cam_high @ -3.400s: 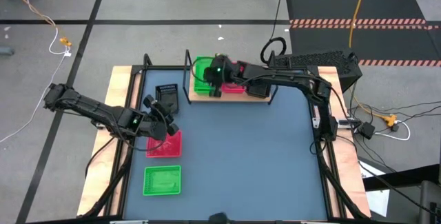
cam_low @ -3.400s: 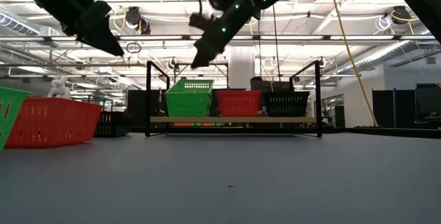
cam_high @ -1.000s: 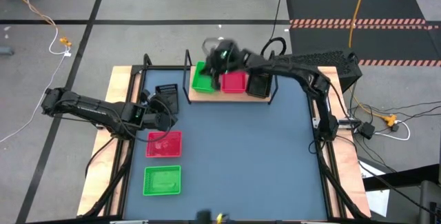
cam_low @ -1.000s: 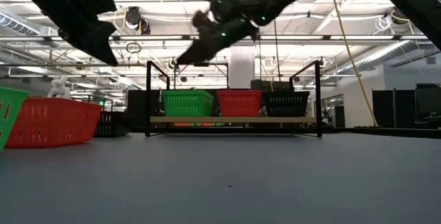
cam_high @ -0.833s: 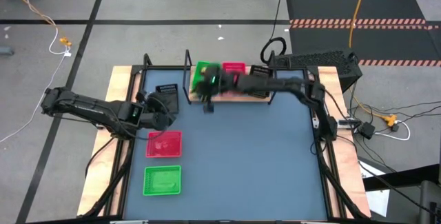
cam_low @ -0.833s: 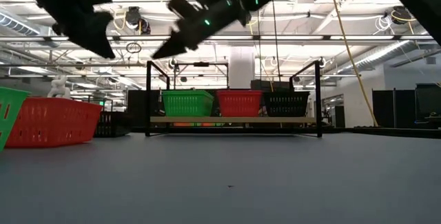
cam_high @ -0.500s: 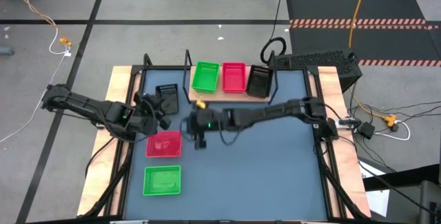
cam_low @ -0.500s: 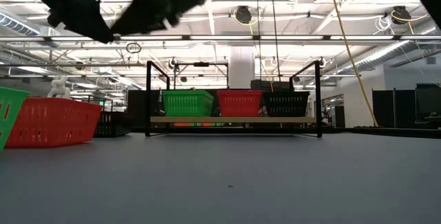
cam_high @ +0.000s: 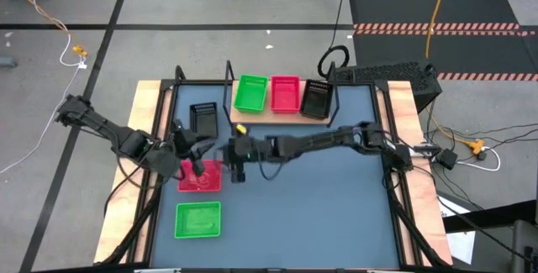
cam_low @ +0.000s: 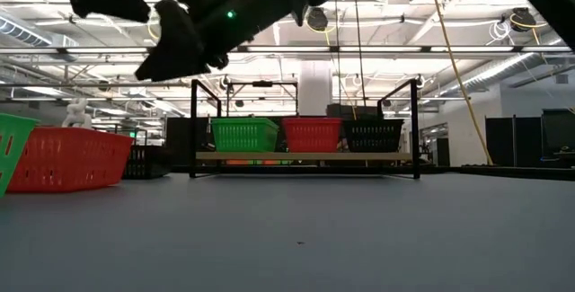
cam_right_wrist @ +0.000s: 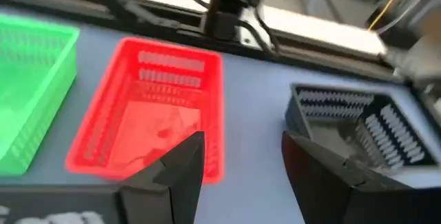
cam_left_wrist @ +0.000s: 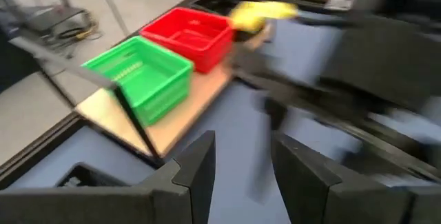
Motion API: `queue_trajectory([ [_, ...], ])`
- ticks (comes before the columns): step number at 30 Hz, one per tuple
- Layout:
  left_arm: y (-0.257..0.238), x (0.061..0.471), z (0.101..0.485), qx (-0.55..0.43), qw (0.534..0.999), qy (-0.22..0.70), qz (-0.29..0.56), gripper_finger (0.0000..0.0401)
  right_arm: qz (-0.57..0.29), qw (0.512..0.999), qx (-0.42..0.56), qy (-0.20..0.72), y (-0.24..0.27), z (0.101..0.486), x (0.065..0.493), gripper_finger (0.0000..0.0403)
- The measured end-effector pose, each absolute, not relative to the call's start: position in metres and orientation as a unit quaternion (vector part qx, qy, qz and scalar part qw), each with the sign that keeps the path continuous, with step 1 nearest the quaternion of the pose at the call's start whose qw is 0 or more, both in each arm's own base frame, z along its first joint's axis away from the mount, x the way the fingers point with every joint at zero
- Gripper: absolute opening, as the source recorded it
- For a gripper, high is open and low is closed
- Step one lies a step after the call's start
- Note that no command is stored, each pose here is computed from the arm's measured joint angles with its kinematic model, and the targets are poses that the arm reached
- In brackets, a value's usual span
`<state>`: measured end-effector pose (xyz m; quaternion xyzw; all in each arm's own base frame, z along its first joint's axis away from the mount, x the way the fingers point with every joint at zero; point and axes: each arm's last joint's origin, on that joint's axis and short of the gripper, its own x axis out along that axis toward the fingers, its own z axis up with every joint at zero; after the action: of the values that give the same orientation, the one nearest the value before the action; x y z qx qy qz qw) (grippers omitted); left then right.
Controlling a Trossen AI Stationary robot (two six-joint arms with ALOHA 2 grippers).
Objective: Stack baskets on shelf by color
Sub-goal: Stack the black bin on the black bins on the shelf
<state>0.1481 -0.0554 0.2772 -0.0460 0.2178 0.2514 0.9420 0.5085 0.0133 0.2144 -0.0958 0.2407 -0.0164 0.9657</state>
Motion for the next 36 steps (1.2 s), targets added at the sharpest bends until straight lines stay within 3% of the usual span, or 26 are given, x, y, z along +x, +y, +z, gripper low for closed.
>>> queue_trajectory([
  [9, -0.058, 0.133, 0.288, -0.016, 0.952, 0.171, 0.255, 0.0143, -0.036, 0.974, -0.106, 0.195, -0.035, 0.253, 0.529, 0.0185],
  [18, -0.049, 0.123, 0.297, 0.0, 0.95, 0.14, 0.28, 0.0143, -0.072, 0.947, -0.155, 0.274, -0.05, 0.176, 0.576, 0.0185],
  [29, -0.045, 0.123, 0.298, 0.029, 0.944, 0.147, 0.293, 0.0143, -0.078, 0.936, -0.189, 0.287, -0.059, 0.172, 0.575, 0.0207],
  [36, -0.042, 0.124, 0.298, 0.012, 0.942, 0.141, 0.304, 0.0143, -0.062, 0.944, -0.179, 0.269, -0.068, 0.164, 0.574, 0.02],
])
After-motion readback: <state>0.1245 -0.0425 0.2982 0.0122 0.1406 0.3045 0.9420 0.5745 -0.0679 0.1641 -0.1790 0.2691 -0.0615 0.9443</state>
